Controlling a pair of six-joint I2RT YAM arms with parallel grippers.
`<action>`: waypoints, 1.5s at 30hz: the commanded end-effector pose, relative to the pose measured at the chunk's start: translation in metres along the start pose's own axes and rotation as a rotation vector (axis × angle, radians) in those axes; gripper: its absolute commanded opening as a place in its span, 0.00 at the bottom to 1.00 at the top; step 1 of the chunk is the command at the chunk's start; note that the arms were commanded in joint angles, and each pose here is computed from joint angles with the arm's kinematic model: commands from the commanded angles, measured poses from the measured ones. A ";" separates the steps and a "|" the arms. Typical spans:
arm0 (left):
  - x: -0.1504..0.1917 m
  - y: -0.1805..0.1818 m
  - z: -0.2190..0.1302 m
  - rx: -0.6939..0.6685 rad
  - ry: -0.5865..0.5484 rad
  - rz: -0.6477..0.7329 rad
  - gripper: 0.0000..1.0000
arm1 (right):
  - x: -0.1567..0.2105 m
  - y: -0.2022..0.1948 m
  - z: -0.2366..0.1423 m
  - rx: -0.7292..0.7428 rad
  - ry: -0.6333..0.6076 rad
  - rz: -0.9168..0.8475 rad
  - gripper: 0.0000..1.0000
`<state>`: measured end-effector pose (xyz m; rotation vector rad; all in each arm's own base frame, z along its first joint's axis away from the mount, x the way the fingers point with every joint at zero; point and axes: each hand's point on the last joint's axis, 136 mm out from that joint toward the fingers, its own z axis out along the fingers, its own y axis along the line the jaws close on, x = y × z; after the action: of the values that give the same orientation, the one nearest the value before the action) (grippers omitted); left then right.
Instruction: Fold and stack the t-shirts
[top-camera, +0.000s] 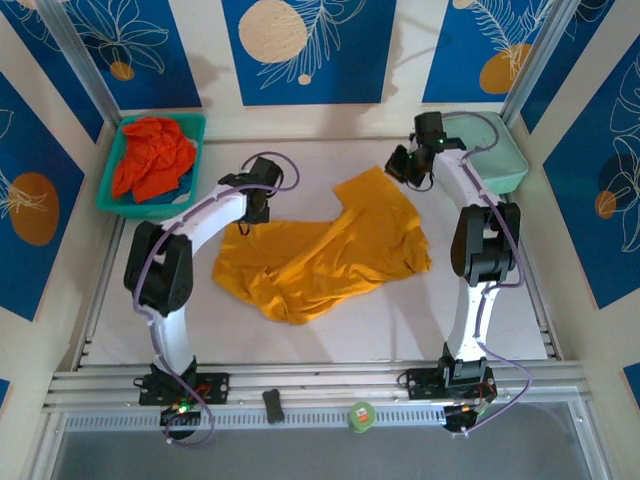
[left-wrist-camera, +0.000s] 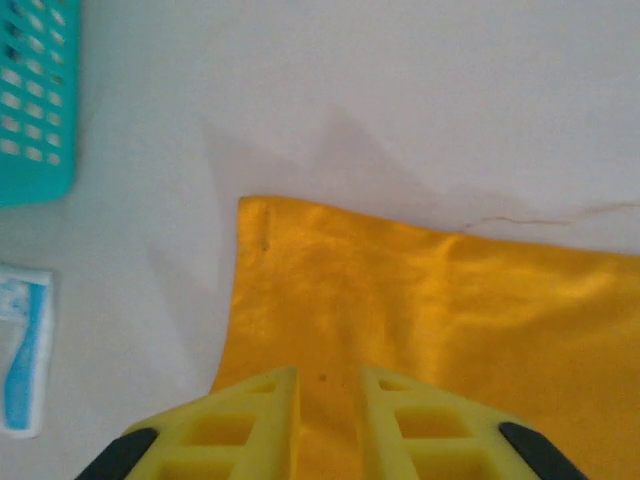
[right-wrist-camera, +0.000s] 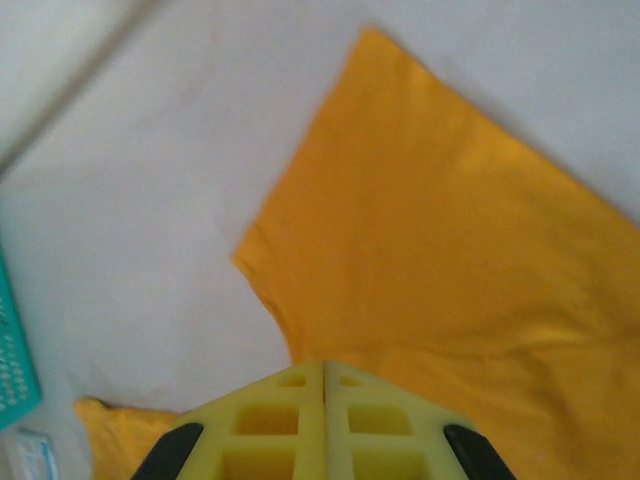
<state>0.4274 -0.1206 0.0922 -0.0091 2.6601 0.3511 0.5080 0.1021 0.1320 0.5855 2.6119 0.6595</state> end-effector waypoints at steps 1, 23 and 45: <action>0.007 -0.014 0.031 0.055 0.081 0.021 0.19 | 0.027 -0.029 0.021 0.081 0.070 -0.010 0.00; -0.042 0.019 0.126 -0.045 0.243 0.012 0.17 | -0.019 -0.073 0.117 0.310 0.156 0.139 0.00; -0.087 0.039 -0.049 0.187 -0.041 -0.164 0.61 | 0.028 -0.023 -0.055 0.178 -0.033 -0.118 0.33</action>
<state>0.5068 -0.0953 0.1693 -0.1252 2.6120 0.1064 0.4745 0.0845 0.1604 0.5104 2.6618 0.4025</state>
